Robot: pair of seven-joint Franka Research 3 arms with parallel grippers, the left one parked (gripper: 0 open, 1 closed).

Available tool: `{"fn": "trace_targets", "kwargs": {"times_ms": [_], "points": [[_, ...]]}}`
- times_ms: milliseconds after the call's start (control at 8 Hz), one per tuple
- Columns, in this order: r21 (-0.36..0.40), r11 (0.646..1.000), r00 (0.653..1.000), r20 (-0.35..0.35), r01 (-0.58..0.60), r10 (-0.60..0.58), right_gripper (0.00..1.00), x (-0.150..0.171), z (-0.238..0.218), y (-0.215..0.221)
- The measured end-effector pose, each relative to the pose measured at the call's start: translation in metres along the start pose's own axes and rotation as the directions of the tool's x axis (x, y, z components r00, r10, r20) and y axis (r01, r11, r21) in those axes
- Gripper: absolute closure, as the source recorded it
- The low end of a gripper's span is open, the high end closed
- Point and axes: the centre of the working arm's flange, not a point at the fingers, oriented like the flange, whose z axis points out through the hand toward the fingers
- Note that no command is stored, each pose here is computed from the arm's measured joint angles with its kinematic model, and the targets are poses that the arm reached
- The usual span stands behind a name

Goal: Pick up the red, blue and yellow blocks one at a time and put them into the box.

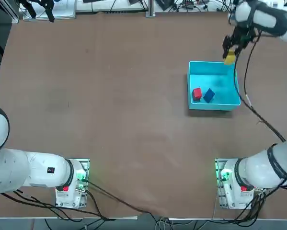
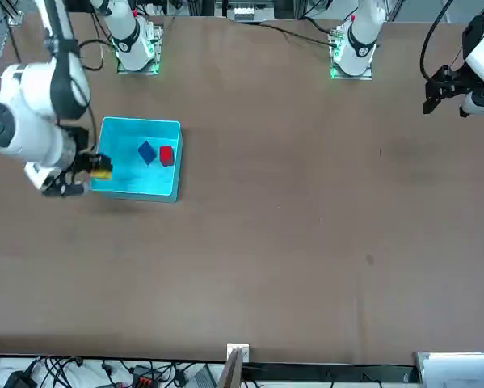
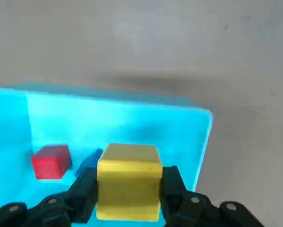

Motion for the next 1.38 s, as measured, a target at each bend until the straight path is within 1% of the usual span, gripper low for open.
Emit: {"fn": "trace_targets", "kwargs": {"times_ms": [250, 375, 625, 875, 1000, 1125, 1250, 1375], "points": [[0.0, 1.0, 1.0, 0.015, 0.011, -0.011, 0.3, -0.036, 0.04, -0.01], [-0.002, 1.0, 1.0, 0.013, 0.012, -0.012, 0.3, -0.047, 0.059, -0.01], [-0.013, 1.0, 1.0, -0.018, 0.016, -0.016, 0.3, -0.06, 0.087, -0.008], [-0.032, 0.999, 0.999, -0.021, 0.03, -0.031, 0.3, -0.066, 0.1, -0.006], [-0.035, 0.999, 0.999, -0.02, 0.032, -0.033, 0.17, -0.066, 0.1, -0.006], [-0.037, 0.999, 0.999, -0.029, 0.036, -0.037, 0.01, -0.065, 0.098, -0.006], [-0.037, 0.999, 0.998, -0.053, 0.037, -0.039, 0.0, -0.06, 0.088, -0.006], [-0.037, 0.999, 0.995, -0.093, 0.04, -0.043, 0.0, -0.052, 0.064, -0.008]]}}
